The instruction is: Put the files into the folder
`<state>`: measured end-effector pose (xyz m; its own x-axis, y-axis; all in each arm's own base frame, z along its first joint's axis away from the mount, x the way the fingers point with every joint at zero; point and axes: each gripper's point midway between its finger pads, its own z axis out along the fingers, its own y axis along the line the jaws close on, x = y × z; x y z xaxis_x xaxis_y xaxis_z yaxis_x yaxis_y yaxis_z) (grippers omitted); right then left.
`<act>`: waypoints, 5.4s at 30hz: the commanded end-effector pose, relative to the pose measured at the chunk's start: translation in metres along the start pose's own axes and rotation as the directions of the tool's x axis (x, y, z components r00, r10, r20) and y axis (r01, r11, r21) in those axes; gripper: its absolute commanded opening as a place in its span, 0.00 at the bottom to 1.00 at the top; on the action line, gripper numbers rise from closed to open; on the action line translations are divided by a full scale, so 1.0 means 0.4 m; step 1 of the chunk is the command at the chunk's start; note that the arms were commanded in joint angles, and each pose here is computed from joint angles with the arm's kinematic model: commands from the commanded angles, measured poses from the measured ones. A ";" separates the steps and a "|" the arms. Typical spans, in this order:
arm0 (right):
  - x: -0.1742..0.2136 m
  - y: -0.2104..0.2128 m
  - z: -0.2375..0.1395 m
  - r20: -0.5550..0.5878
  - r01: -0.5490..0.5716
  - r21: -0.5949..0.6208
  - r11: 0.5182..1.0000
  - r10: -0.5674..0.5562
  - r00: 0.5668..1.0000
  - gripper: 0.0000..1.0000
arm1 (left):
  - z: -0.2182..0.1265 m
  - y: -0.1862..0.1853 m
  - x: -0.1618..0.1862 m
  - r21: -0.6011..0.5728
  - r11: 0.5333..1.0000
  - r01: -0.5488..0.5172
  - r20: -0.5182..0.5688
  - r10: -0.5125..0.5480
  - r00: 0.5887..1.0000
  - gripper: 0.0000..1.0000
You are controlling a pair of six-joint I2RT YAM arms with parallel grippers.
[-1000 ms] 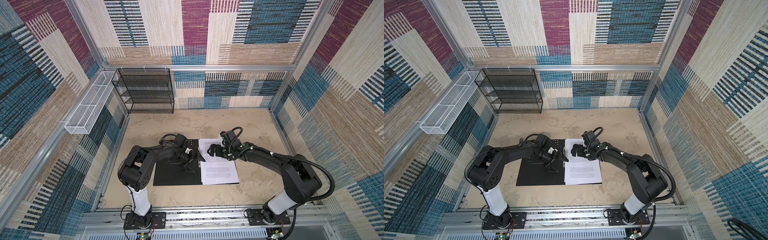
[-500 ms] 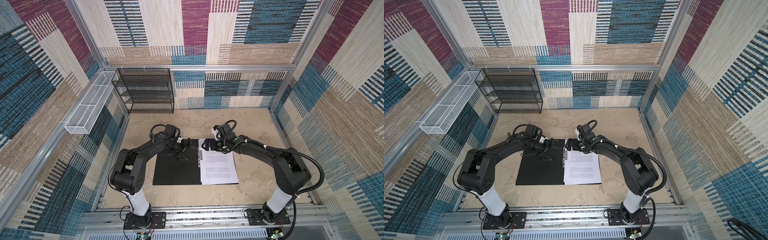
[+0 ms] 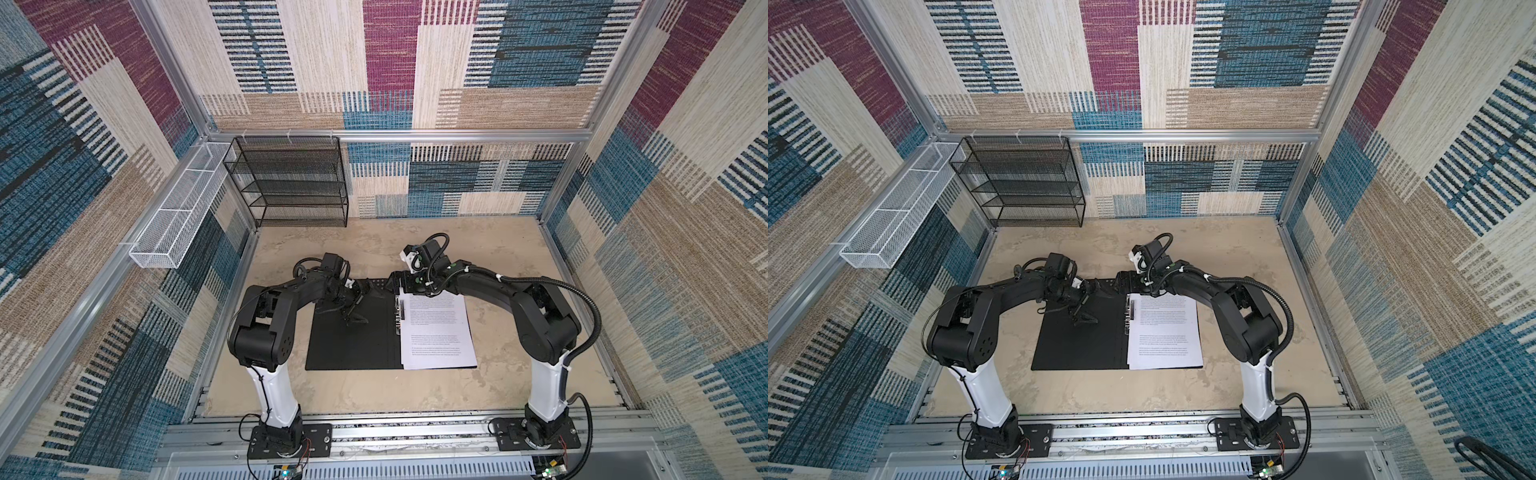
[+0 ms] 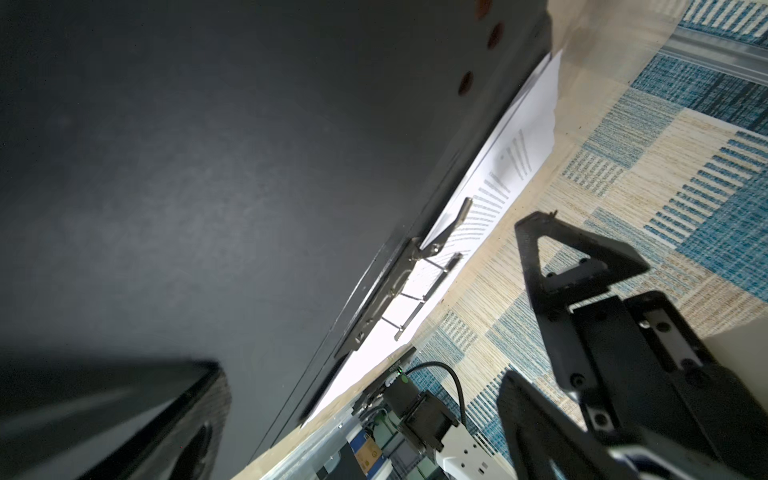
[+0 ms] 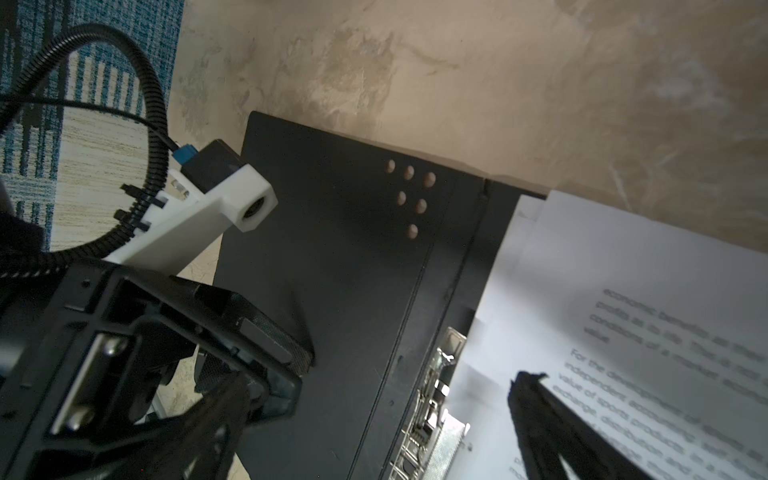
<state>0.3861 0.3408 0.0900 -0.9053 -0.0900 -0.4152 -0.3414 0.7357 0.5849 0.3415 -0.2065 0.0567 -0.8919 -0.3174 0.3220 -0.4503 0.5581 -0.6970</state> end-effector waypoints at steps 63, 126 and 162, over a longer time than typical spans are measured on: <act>0.130 0.058 -0.202 0.020 -0.021 0.171 0.985 0.018 1.000 0.64 | -0.092 -0.025 0.007 -0.363 0.913 -0.187 -0.001 0.200 0.980 0.50; 0.224 0.110 -0.122 -0.078 -0.455 0.011 0.890 0.454 0.887 0.27 | 0.181 -0.021 0.022 -0.601 0.708 -0.371 -0.233 0.289 0.929 0.00; 0.225 0.122 -0.079 -0.191 -0.650 -0.087 0.755 0.628 0.754 0.30 | 0.173 -0.002 0.016 -0.618 0.716 -0.325 -0.188 0.267 0.945 0.00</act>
<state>0.2759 0.3405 0.0923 -0.9451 0.2737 0.1785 0.3120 0.5932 0.7422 0.3418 -0.2735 0.0247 -0.9724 0.0242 0.2319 -0.0433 0.9586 -0.2814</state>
